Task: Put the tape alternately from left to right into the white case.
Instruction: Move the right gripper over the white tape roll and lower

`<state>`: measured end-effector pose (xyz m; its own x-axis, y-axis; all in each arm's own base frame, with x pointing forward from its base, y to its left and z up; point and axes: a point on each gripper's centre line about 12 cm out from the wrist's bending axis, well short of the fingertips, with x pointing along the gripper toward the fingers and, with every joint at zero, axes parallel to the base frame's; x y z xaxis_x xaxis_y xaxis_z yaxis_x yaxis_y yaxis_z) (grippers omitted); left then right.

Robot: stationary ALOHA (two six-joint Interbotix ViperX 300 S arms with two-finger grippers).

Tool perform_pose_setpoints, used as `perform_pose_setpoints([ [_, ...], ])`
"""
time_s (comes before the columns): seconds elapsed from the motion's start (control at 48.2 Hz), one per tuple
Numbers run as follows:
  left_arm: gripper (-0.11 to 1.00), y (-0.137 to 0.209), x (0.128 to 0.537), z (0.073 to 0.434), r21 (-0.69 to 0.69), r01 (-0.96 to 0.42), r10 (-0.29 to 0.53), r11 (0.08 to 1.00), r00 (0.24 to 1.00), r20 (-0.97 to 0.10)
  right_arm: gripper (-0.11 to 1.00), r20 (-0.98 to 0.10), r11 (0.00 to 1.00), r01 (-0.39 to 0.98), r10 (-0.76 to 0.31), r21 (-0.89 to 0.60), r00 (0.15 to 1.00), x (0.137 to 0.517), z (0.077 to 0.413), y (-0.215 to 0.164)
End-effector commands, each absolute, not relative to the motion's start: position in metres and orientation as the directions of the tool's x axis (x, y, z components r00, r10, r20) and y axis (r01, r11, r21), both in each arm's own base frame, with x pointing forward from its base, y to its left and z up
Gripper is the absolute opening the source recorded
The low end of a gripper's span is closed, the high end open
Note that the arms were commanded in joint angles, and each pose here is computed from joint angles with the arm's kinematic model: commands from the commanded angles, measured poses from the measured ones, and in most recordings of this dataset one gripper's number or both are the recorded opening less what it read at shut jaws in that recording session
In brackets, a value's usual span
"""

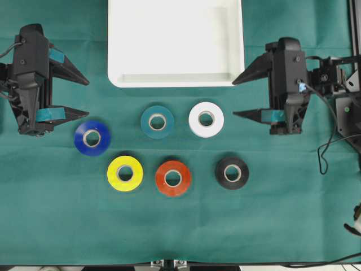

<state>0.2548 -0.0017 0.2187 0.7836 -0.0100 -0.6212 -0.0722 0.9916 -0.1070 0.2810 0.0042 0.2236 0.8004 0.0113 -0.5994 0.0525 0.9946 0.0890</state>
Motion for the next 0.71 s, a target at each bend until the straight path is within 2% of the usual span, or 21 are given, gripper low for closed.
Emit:
perform_pose_setpoints([
  [0.0,0.56,-0.002,0.26,0.229,-0.111,-0.07,-0.01,0.991,0.802,-0.597,0.83,-0.573,0.993,0.042,0.027,0.107,0.819,0.288,0.232,0.01],
  [0.436,0.56,-0.002,0.26,0.228,-0.112,-0.07,-0.01,0.991,0.803,-0.596,0.83,-0.655,0.989,0.018,0.084,0.147,0.751,0.314,0.206,0.035],
  [0.685,0.56,-0.002,0.259,0.226,-0.111,-0.071,-0.01,0.991,0.799,-0.602,0.83,-0.72,0.988,0.04,0.081,0.149,0.689,0.324,0.197,0.038],
])
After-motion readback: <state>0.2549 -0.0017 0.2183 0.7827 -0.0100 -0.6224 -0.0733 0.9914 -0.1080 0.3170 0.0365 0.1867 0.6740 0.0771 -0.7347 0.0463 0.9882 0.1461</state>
